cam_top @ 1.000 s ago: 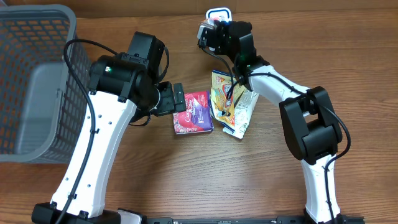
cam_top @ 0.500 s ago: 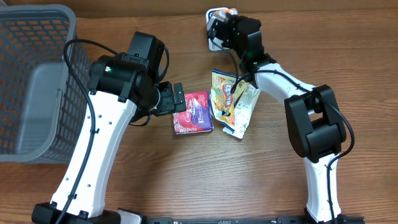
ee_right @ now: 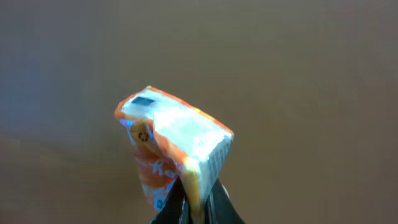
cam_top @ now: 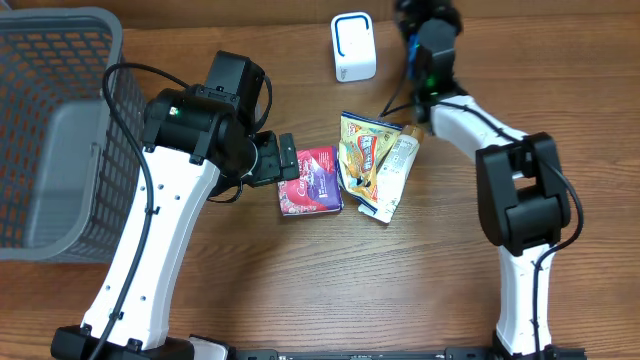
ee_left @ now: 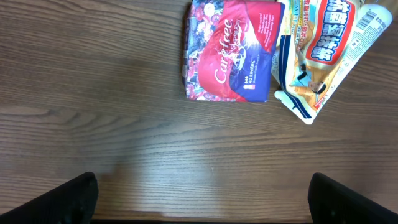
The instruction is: Scan the item barcode
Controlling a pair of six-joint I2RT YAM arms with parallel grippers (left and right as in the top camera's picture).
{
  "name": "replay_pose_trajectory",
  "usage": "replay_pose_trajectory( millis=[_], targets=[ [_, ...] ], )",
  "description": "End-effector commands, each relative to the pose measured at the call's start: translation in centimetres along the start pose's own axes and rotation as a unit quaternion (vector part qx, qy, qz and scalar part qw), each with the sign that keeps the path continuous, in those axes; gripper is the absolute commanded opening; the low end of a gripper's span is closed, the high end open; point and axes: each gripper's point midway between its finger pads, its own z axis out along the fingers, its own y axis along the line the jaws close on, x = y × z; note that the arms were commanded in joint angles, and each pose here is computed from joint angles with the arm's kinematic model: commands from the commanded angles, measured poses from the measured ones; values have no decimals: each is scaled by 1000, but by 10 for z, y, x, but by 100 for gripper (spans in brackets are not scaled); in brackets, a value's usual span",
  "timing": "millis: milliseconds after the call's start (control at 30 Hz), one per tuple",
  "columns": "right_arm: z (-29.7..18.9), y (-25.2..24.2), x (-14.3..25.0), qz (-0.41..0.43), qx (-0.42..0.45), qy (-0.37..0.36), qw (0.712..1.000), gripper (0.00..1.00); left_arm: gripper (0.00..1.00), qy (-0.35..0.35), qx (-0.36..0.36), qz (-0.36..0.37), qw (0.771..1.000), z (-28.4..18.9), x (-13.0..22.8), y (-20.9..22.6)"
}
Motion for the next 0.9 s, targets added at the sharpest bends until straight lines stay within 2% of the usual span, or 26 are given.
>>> replay_pose_trajectory(
  millis=[0, 133, 267, 300, 467, 533, 600, 867],
  targets=[
    [8, -98, 33, 97, 164, 72, 979, 4, 100, -14, 2, 8, 1000, -7, -3, 0],
    [5, -161, 100, 106, 223, 182, 952, 3, 100, -14, 2, 8, 1000, -7, -3, 0],
    [-9, -210, 167, 177, 217, 284, 917, 4, 100, -14, 2, 8, 1000, -7, -3, 0],
    [-18, -233, 194, 214, 222, 322, 895, 4, 100, -14, 2, 8, 1000, -7, -3, 0],
    [-59, -295, 273, 318, 248, 414, 816, 4, 100, -14, 2, 8, 1000, -7, -3, 0],
    [-80, -325, 302, 375, 266, 436, 774, 4, 100, -14, 2, 8, 1000, -7, -3, 0],
    [-93, -345, 319, 408, 269, 447, 749, 4, 100, -14, 2, 8, 1000, -7, -3, 0],
    [-142, -407, 360, 444, 314, 468, 697, 4, 100, -14, 2, 8, 1000, -7, -3, 0]
  ],
)
